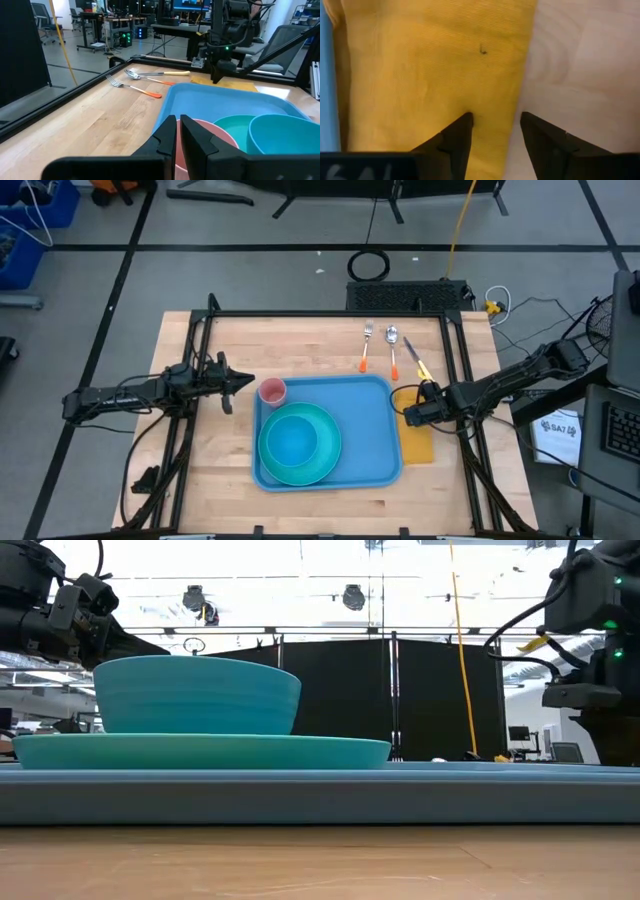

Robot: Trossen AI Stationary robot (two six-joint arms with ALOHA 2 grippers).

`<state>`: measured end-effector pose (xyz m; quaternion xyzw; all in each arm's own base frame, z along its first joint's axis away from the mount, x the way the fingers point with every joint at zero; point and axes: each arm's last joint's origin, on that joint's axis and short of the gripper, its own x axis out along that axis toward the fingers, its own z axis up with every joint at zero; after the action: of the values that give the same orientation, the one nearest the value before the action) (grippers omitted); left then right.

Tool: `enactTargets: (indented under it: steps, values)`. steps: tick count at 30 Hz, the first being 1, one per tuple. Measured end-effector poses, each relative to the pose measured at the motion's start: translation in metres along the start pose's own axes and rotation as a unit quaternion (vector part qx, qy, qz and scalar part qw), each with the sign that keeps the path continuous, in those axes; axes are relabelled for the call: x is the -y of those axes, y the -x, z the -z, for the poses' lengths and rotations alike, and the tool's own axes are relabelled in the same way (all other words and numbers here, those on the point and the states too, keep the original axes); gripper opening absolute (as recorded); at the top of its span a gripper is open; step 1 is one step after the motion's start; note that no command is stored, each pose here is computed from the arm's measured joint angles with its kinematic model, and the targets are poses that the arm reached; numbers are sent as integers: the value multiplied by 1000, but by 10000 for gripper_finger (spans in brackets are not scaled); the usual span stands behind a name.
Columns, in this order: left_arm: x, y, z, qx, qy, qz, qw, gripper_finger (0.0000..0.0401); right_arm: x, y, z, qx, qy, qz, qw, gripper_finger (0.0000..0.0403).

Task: Set up tray
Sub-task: Put the yellow napkin on the blue serving tray to the right of the light blue plate

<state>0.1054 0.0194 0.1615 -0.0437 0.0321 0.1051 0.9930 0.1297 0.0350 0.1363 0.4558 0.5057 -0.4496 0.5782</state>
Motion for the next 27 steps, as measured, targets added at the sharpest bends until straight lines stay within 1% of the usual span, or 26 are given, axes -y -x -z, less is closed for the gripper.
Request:
enactTargets:
  steps: [2,10,16,20,22,25,27]
  values:
    - [0,0,0,-1,0,0,1000,26,0,0,0,0,-9,0,1000,168]
    - [0,0,0,0,0,0,1000,26,7,-13,0,9,-12,-6,1000,169]
    - [0,0,0,0,0,0,1000,26,4,-9,0,8,-13,-19,1000,169]
    - [0,0,0,0,0,0,1000,26,2,-2,-1,7,-13,-43,999,169]
    - [0,0,0,0,0,0,1000,26,-2,1,0,4,-11,-69,998,169]
    - [0,0,0,0,0,0,1000,26,-13,7,0,-3,-1,-139,990,169]
    - [0,0,0,0,0,0,1000,26,-17,6,1,-3,16,-175,984,168]
